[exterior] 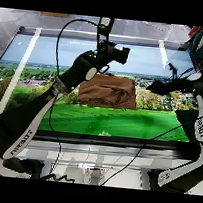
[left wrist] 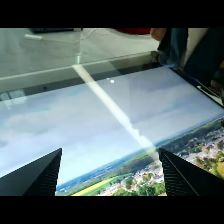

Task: Fold the clothes and pants, and hang the long-sleeved shirts on hangers.

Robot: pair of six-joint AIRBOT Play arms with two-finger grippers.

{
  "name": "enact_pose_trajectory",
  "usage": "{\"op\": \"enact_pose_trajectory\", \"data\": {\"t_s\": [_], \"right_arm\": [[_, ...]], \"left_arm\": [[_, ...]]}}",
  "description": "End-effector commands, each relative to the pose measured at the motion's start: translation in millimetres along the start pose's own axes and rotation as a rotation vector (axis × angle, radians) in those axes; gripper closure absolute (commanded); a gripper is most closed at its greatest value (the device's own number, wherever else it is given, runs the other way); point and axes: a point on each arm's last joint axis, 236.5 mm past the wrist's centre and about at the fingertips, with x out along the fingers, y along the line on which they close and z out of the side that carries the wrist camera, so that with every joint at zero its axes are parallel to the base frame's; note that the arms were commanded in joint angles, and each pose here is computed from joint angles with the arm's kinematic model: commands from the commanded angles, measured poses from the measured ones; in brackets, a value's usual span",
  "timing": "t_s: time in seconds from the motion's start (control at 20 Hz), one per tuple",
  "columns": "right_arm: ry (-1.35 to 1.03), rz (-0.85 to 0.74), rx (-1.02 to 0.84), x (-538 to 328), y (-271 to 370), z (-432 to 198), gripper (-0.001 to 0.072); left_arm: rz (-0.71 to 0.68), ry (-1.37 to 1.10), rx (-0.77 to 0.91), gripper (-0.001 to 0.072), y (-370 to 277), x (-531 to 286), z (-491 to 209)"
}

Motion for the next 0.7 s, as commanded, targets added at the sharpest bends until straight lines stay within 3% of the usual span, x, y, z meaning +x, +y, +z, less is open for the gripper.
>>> {"op": "enact_pose_trajectory", "data": {"t_s": [0.0, 0.3, 0.5, 0.65], "right_arm": [[-0.012, 0.084, 0.153, 49, 15, -11, 0.0001], [-0.205, 0.009, 0.184, 82, 48, 45, 0.0001], [-0.145, -0.172, 0.19, 85, 22, 40, 0.0003], [-0.065, -0.213, 0.263, 87, 7, 27, 0.0003]], "left_arm": [[0.031, 0.083, 0.001, 0.0011, 13, -7, -12], [0.045, 0.167, 0.001, 0.001, 16, -9, -33], [0.045, 0.168, 0.001, 0.0011, 16, -9, -33], [0.049, 0.186, 0.0, 0.0011, 17, -10, -38]]}}
